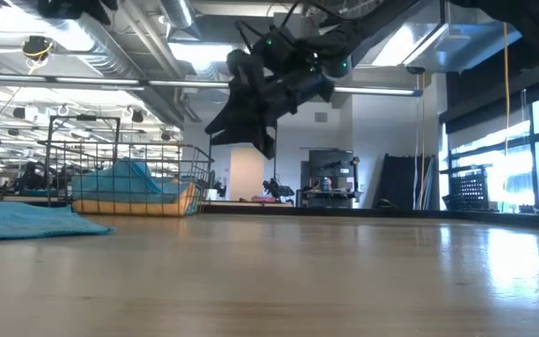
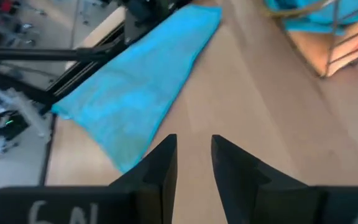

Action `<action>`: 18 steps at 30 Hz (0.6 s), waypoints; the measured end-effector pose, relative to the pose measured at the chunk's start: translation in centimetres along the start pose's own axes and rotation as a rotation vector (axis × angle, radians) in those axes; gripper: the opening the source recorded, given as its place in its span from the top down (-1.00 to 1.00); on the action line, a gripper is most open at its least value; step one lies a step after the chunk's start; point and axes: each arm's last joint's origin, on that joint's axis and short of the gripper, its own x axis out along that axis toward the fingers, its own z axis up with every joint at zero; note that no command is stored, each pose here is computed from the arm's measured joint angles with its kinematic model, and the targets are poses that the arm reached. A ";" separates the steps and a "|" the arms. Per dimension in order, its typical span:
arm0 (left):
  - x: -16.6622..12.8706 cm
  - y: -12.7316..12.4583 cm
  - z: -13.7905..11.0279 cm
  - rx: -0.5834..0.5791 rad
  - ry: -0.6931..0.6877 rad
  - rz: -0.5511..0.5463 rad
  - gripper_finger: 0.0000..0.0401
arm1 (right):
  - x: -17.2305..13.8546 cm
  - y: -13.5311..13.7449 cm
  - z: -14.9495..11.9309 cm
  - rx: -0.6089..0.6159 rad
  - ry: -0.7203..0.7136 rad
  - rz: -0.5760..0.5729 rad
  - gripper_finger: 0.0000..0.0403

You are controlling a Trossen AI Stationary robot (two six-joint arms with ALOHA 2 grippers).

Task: Fold microfiber towels
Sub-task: Fold the light blue microfiber cloth

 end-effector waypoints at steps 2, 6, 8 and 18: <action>-0.2 -0.1 0.0 0.038 0.007 -0.045 0.46 | 0.1 0.1 -0.1 -0.007 0.014 0.034 0.49; -0.5 -0.1 -0.2 0.121 0.025 -0.092 0.46 | 1.1 2.0 -0.5 -0.108 -0.012 0.068 0.42; -0.8 0.1 -0.2 0.145 0.012 -0.095 0.46 | 1.8 3.4 -0.5 -0.174 -0.077 0.043 0.35; -2.6 1.3 -0.7 0.293 -0.097 -0.082 0.46 | 8.0 8.6 -2.0 -0.027 -0.129 -0.017 0.12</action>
